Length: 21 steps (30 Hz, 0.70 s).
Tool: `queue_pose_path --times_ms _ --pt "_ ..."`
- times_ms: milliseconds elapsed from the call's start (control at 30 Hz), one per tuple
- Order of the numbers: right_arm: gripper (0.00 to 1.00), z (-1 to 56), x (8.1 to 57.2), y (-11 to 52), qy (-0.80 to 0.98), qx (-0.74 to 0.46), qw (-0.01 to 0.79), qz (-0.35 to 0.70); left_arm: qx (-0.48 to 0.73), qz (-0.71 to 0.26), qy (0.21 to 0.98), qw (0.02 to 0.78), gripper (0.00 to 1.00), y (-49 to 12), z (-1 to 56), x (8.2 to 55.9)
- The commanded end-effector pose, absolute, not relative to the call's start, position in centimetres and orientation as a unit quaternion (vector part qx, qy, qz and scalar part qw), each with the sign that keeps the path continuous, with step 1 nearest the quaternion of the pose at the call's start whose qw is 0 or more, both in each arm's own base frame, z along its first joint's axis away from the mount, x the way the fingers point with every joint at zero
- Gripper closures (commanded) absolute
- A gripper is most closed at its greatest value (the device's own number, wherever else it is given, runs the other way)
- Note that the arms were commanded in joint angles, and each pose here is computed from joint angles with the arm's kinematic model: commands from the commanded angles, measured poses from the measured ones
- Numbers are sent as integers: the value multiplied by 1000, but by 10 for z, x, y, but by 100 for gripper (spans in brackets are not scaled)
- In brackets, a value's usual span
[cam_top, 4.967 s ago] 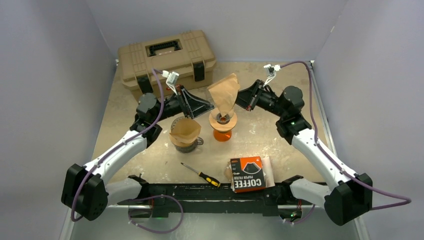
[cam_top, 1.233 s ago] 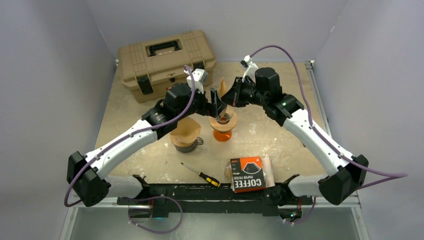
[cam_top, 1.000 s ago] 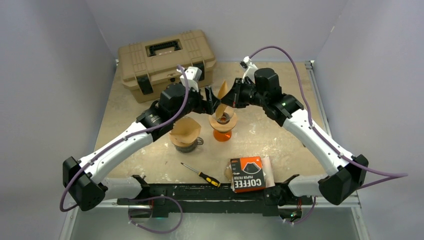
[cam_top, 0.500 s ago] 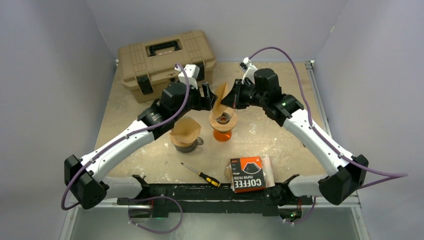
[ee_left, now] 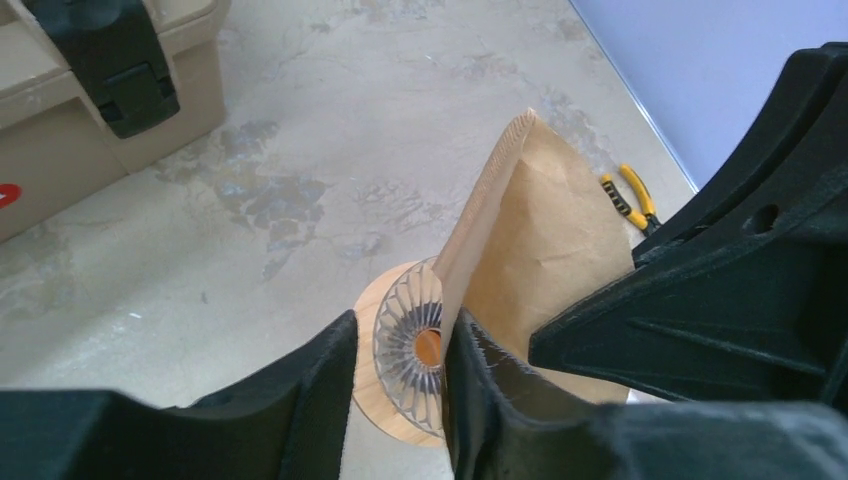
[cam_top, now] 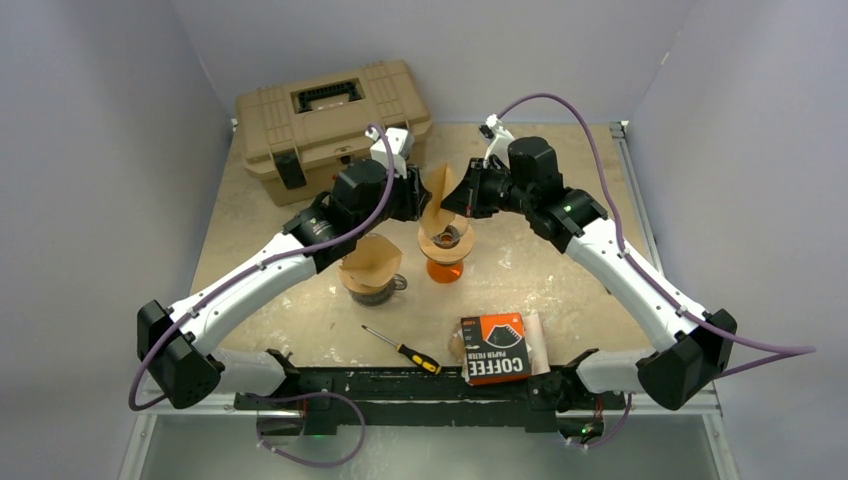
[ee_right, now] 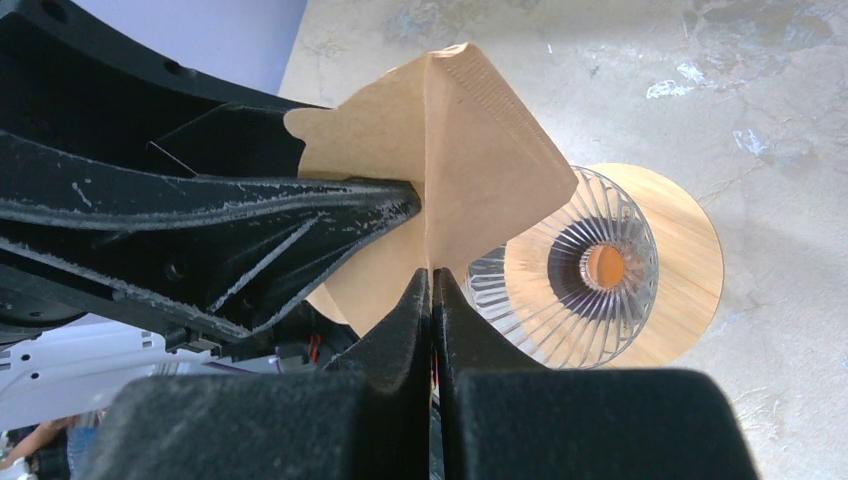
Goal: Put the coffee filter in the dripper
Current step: Place the coffee filter in the coffee dripper.
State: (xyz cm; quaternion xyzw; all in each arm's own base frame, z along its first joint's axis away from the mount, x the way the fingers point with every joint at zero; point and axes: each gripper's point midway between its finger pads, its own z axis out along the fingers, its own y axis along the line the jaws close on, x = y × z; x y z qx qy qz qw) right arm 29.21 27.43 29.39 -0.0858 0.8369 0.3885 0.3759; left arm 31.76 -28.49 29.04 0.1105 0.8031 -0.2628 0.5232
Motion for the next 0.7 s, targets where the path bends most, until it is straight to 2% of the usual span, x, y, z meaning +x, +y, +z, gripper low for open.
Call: queue_pose_path --times_ms 0,167,300,400,667 --pt "100 311 293 277 820 -100 399 397 111 -229 797 548 69 -274 308 324" --pt "100 309 293 277 821 -102 398 395 113 -229 799 544 99 -275 306 322" --pt "100 309 294 274 822 -100 403 389 114 -231 799 543 100 -276 305 323" --pt "96 309 297 271 824 -96 410 379 115 -237 798 542 100 -278 307 322" --pt "62 313 310 262 825 -92 439 344 122 -298 787 527 100 -297 318 312"
